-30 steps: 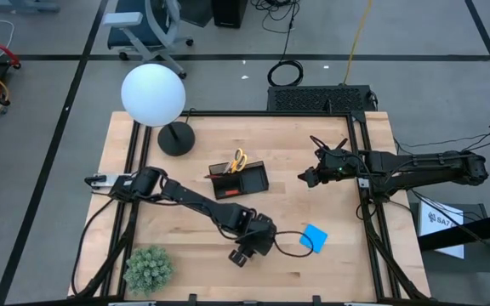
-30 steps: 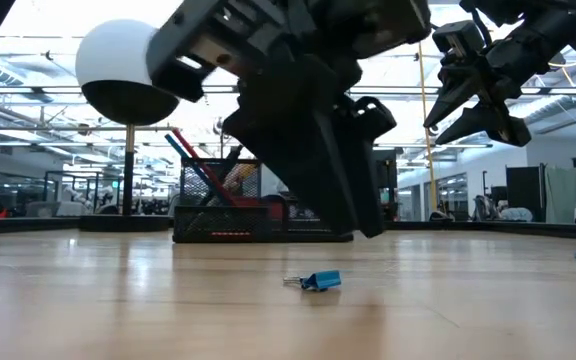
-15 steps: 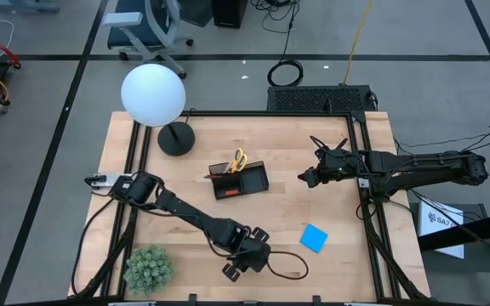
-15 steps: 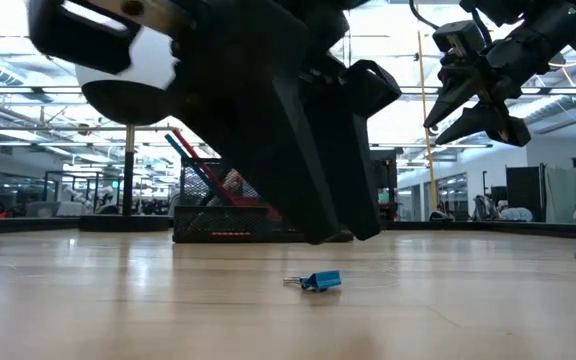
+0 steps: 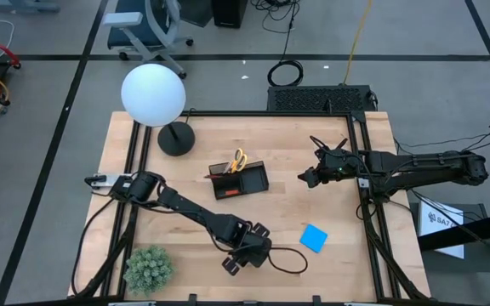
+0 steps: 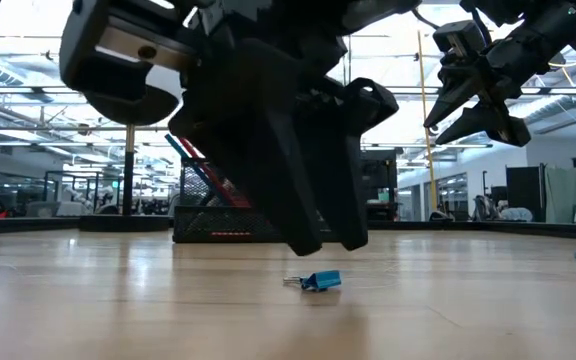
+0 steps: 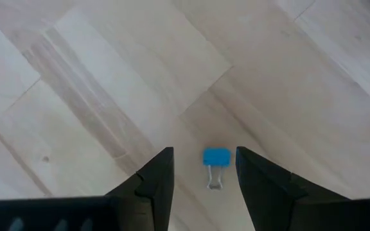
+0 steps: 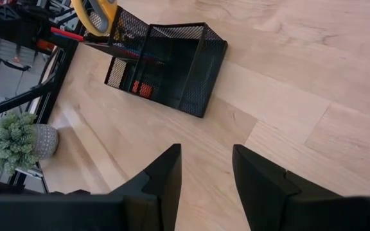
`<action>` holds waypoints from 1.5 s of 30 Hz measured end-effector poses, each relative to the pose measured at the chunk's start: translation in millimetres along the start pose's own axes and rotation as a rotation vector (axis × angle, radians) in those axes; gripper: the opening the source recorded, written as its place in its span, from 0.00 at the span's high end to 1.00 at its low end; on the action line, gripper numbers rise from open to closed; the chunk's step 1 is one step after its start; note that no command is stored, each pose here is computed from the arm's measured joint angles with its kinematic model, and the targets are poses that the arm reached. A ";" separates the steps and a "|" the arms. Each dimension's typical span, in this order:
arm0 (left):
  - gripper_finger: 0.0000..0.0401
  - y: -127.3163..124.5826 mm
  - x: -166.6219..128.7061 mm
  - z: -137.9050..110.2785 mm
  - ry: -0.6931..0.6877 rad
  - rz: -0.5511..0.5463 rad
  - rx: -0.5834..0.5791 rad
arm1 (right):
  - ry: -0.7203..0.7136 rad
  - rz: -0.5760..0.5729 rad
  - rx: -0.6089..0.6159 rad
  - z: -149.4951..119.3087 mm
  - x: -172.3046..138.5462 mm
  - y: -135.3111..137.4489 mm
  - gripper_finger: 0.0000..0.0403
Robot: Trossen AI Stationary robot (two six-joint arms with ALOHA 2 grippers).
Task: Pick and place office supplies into organizer
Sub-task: Put the blue clip into the black organizer
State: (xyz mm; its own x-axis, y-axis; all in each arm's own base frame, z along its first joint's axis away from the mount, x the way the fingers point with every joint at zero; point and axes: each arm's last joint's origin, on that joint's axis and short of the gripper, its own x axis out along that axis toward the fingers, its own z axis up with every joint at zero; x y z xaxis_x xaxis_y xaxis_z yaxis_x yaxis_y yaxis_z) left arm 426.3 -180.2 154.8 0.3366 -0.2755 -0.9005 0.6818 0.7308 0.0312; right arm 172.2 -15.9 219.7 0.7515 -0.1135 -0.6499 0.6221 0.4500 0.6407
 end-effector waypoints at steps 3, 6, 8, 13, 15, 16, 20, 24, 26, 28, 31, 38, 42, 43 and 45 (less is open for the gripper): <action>0.60 -2.6 0.3 1.0 -0.001 -0.002 0.006 | 0.000 0.000 0.000 0.0 0.1 0.0 0.68; 0.60 -3.1 0.4 1.5 -0.005 -0.001 0.008 | 0.000 0.000 0.000 0.0 0.0 0.0 0.68; 0.60 -2.7 0.4 1.4 -0.003 0.001 0.007 | 0.000 0.000 0.000 0.0 0.0 0.0 0.68; 0.60 -2.3 10.6 -3.1 0.022 -0.006 0.003 | 0.001 -0.001 0.000 -0.1 0.1 -0.1 0.68; 0.60 -2.2 15.9 -4.0 0.025 -0.011 0.001 | 0.001 -0.002 0.000 -0.1 0.0 -0.2 0.68; 0.60 -2.4 16.1 -4.2 0.027 -0.014 0.001 | 0.003 -0.005 0.000 -0.2 0.1 -0.4 0.68; 0.60 -4.1 20.7 -5.0 0.037 -0.020 0.002 | 0.004 -0.007 0.000 -0.4 0.1 -0.7 0.68; 0.60 -4.5 21.4 -5.0 0.037 -0.021 -0.002 | 0.005 -0.008 -0.001 -0.5 0.1 -0.8 0.68; 0.60 -4.7 21.7 -5.2 0.038 -0.022 0.000 | 0.004 -0.008 -0.003 -0.4 0.1 -0.8 0.68; 0.60 -4.7 22.0 -5.3 0.039 -0.022 0.002 | 0.003 -0.009 -0.004 -0.4 0.1 -0.8 0.68; 0.65 -5.0 22.4 -5.5 0.039 -0.028 0.005 | 0.003 -0.009 -0.004 -0.4 0.1 -0.8 0.68; 0.83 -5.4 22.8 -5.1 0.034 -0.031 0.006 | 0.001 -0.009 -0.011 -0.3 0.1 -0.8 0.68; 0.90 -5.6 22.8 -5.2 0.034 -0.031 0.006 | 0.001 -0.009 -0.011 -0.3 0.1 -0.8 0.68; 0.91 -5.6 22.8 -5.2 0.034 -0.031 0.006 | 0.001 -0.009 -0.011 -0.3 0.1 -0.8 0.68; 0.91 -5.8 22.8 -5.2 0.035 -0.032 0.007 | 0.001 -0.009 -0.011 -0.3 0.1 -0.8 0.68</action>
State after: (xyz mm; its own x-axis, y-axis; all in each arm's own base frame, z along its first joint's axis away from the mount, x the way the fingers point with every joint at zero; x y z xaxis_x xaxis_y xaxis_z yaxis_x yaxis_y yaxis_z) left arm 426.6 -187.4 131.8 0.2921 -0.2766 -0.9155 0.6962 0.7179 0.0053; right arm 171.7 -15.9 219.0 0.7454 -0.1168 -0.6563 0.6266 0.4590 0.6299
